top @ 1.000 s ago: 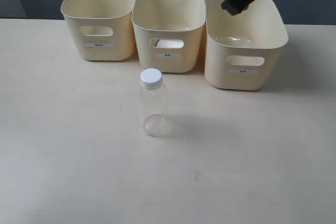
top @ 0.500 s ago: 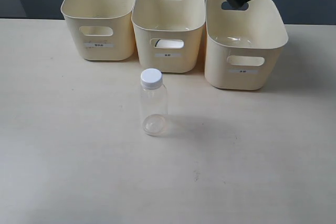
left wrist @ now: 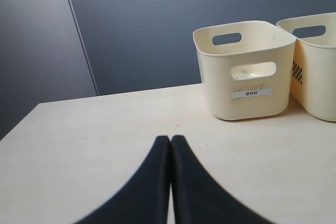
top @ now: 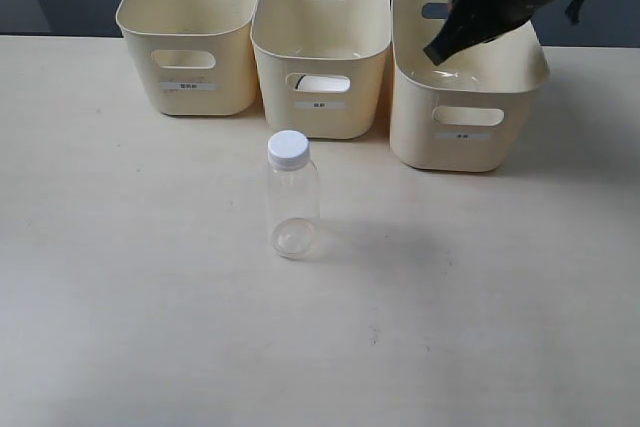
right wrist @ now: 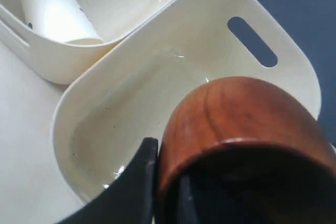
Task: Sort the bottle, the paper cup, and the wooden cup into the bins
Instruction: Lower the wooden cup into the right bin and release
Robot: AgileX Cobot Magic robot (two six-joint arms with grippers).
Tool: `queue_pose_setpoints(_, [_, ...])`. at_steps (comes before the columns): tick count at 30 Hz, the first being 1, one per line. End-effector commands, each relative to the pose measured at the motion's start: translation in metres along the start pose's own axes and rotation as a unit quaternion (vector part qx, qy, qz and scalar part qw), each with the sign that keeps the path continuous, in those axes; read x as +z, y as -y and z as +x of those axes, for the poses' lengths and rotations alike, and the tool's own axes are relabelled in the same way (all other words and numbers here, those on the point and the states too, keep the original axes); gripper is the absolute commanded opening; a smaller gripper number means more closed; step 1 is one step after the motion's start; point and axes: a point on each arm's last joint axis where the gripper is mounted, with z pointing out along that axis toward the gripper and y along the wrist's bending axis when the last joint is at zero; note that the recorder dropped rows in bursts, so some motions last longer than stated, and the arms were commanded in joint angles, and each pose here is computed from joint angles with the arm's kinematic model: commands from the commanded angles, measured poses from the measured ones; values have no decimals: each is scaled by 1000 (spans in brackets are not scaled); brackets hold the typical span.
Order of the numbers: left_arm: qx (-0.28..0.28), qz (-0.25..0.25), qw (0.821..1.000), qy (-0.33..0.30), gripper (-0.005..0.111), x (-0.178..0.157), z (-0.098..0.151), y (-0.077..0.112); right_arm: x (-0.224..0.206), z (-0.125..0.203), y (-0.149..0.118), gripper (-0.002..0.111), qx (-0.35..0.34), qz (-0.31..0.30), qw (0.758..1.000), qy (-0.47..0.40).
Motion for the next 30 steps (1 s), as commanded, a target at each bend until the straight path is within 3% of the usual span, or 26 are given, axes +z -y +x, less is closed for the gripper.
queue_pose_setpoints(1, [-1,-1,1000,5,0,0,0,0,23,6,-1,-1,-5,-8,1000,-7])
queue_pose_setpoints(16, [-1,-1,1000,5,0,0,0,0,69,25,-3,-1,10,-26,999,-31])
queue_pose_setpoints(18, [-1,-1,1000,5,0,0,0,0,71,26,-3,6,10,-27,999,-33])
queue_pose_setpoints(21, [-1,-1,1000,5,0,0,0,0,71,26,-3,27,12,-26,999,-31])
queue_pose_setpoints(30, [-1,-1,1000,5,0,0,0,0,71,25,-3,27,16,-25,999,-26])
